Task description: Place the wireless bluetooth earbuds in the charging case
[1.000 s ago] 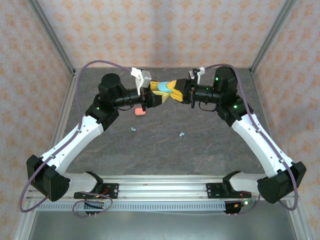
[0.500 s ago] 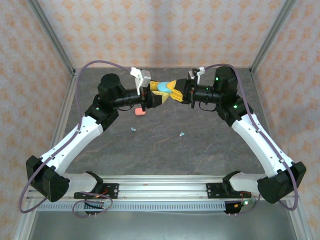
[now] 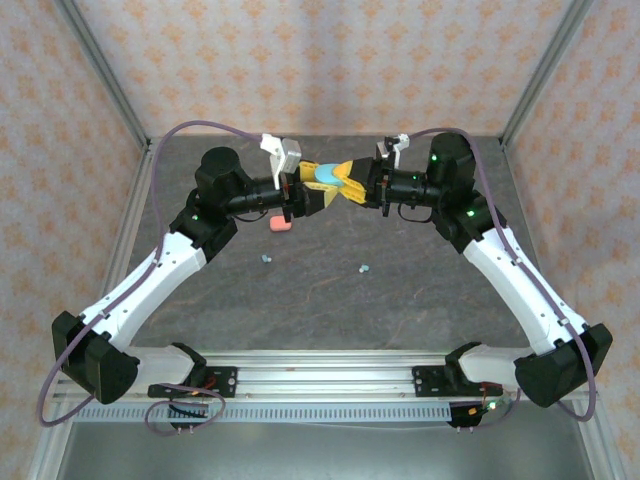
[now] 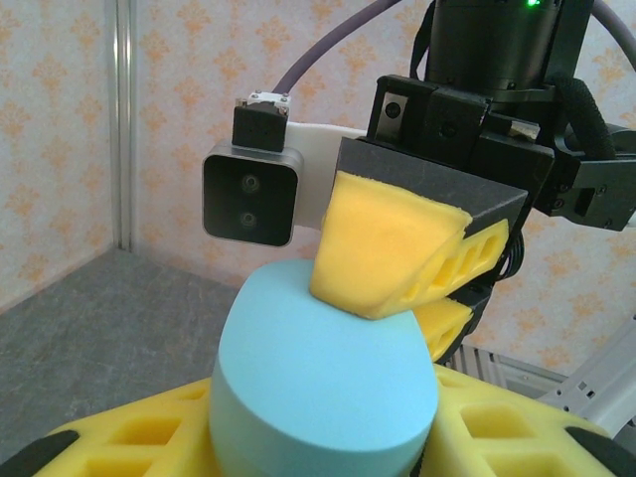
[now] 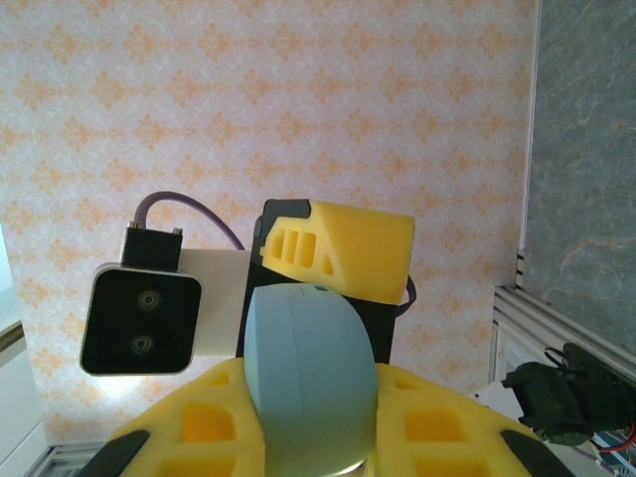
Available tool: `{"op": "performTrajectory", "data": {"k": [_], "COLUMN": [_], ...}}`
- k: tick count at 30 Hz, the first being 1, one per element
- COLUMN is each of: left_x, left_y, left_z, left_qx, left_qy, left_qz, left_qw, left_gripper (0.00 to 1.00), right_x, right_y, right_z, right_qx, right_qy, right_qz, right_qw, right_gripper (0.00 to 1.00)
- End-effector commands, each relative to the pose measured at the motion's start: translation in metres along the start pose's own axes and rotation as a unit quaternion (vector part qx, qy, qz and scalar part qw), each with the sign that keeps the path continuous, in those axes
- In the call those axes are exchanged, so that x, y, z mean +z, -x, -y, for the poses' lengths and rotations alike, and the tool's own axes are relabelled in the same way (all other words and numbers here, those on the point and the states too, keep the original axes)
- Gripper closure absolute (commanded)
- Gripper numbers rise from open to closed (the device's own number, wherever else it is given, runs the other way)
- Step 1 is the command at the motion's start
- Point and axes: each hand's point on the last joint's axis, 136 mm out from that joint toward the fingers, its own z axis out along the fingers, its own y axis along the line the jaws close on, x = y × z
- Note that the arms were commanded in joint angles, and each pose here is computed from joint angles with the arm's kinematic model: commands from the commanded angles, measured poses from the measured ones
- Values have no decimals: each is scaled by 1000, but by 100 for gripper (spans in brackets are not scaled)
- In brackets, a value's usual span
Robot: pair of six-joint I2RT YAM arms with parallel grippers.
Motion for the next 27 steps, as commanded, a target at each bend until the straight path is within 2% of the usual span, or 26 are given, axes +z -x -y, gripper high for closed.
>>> {"op": "performTrajectory", "data": {"k": [1,4,6,8,12,16,21,25,27], "left_x": [-6,-5,-6,-7,-11,-17,-25,-34,-37], "left_y": [27,28,30,31,33,33,12,-8,-21], "left_z": [21,21,21,22,25,32,28,17,11], "left_qx": [32,31,32,30,24,14,5,-1,-5], "left_qy": [-25,-27,-25,-23,-19,-19,9,55,75], "left_qz": [33,34,36,37,37,28,-11,-38,-58], "left_qw": [999,999,999,999,999,999,1000,998,995], "left_gripper": [61,78,87,89,91,93,92,79,72], "right_x": [-1,-2,-2,-4,-16,-31,-32,-43,-52], "right_y": [-14,-16,-17,-17,-14,-17,1,30,48], "right_z": [-8,-9,-10,-14,-35,-47,-1,26,48], "right_qx": [19,14,4,-14,-84,-181,-145,-120,-113], "right_qy": [9,10,12,16,31,22,-57,-113,-170], "right_qz": [-34,-38,-41,-38,-21,-2,18,62,87], "right_qw": [999,999,999,999,996,983,988,984,975], "right_gripper": [84,80,68,54,36,35,42,42,41]}}
